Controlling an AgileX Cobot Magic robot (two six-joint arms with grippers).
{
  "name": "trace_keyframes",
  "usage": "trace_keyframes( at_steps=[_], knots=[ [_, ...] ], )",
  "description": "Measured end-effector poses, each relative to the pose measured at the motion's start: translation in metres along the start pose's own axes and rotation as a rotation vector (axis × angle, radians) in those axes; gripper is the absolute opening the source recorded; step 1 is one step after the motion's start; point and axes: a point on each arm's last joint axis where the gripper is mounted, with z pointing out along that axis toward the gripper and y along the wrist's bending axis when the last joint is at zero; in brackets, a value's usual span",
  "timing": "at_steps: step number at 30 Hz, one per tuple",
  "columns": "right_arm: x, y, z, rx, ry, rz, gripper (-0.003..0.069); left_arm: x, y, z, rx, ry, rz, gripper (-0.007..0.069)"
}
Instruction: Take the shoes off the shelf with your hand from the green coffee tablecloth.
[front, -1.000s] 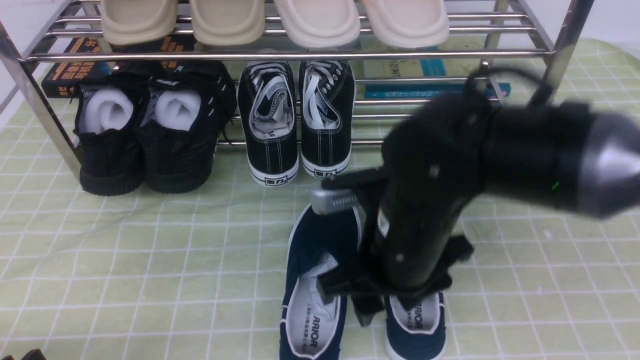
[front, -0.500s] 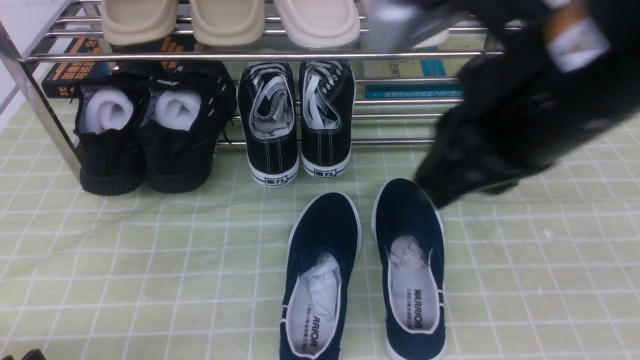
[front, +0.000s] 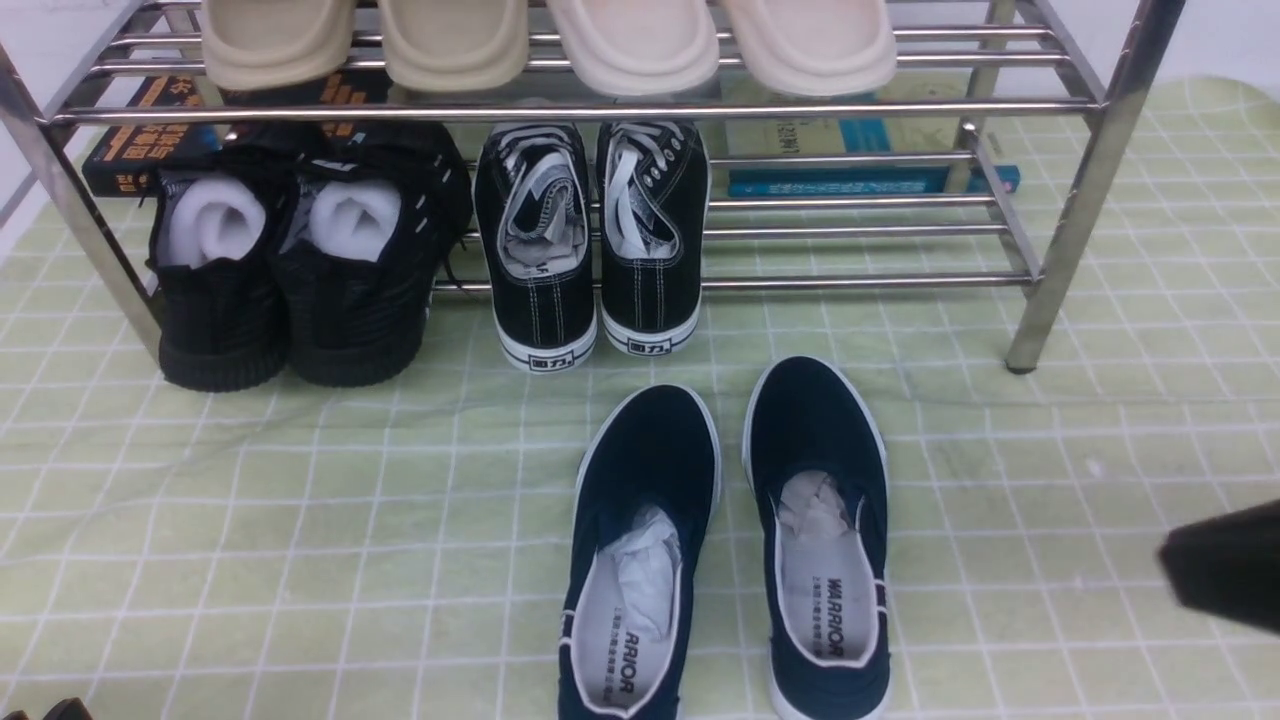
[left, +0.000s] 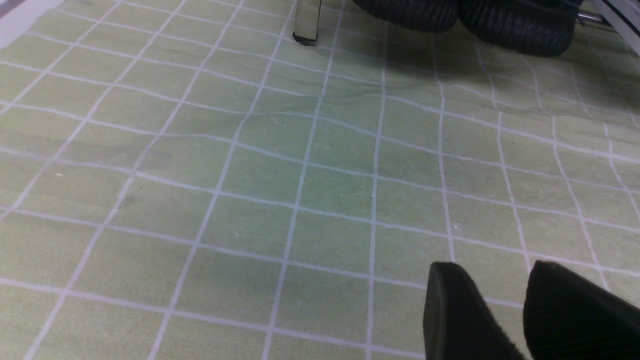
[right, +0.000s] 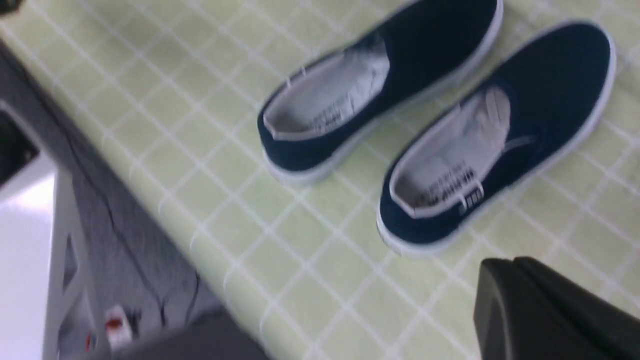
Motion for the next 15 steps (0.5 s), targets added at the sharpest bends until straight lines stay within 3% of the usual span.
trace_keyframes(
  at_steps=[6,15],
  knots=[
    [0.033,-0.008,0.033,-0.016,-0.17,0.006,-0.0011,0.0,0.0,0.0,0.0,0.0,0.0,0.0242],
    [0.068,-0.016,0.056,0.001,-0.09,0.011,-0.0007,0.0,0.0,0.0,0.0,0.0,0.0,0.0242]
  ],
)
